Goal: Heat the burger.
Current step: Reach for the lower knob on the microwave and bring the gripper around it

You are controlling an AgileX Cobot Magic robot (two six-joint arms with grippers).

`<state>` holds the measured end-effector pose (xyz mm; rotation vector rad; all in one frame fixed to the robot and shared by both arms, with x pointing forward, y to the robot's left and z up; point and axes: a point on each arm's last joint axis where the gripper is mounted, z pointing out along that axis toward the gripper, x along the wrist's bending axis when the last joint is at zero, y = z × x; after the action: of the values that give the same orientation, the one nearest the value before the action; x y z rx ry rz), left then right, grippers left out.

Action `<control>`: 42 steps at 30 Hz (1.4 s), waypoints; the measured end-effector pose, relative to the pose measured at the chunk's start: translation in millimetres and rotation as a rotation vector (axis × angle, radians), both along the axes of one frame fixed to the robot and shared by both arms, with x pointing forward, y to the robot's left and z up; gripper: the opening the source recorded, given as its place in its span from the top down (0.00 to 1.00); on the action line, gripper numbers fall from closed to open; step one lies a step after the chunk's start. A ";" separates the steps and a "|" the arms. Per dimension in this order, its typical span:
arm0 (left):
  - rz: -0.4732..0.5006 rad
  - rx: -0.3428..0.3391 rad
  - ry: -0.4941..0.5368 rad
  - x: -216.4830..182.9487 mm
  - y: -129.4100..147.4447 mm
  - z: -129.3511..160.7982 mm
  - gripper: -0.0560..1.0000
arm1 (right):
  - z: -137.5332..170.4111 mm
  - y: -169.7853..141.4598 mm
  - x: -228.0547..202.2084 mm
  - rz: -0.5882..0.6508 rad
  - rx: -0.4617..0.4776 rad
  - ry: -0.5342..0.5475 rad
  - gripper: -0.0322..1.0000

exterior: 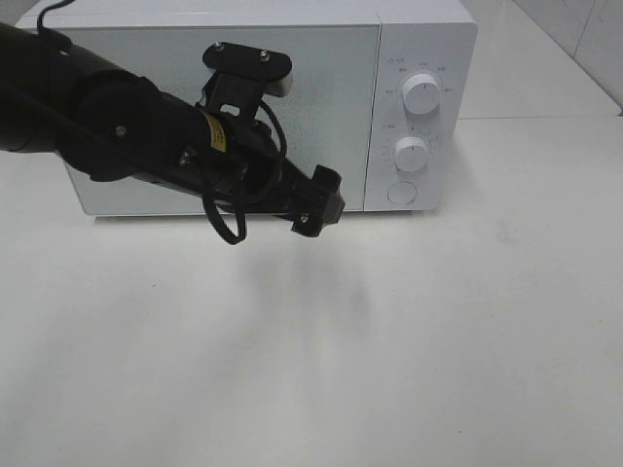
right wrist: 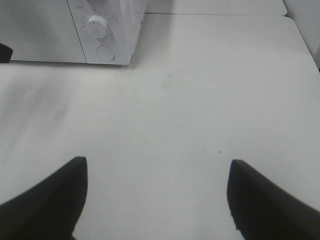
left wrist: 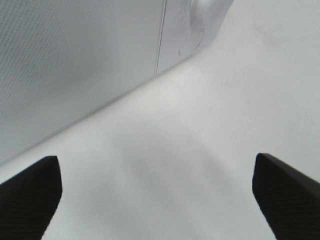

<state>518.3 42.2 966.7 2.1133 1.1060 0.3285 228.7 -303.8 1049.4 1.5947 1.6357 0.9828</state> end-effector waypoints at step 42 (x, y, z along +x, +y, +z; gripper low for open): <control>0.528 0.331 0.598 -65.5 242.9 74.1 0.03 | 0.0 0.0 0.0 0.000 0.000 0.000 0.24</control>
<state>452.7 285.1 1040.8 2.2360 2.0945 0.1190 228.7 -303.8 1049.4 1.5947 1.6357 0.9828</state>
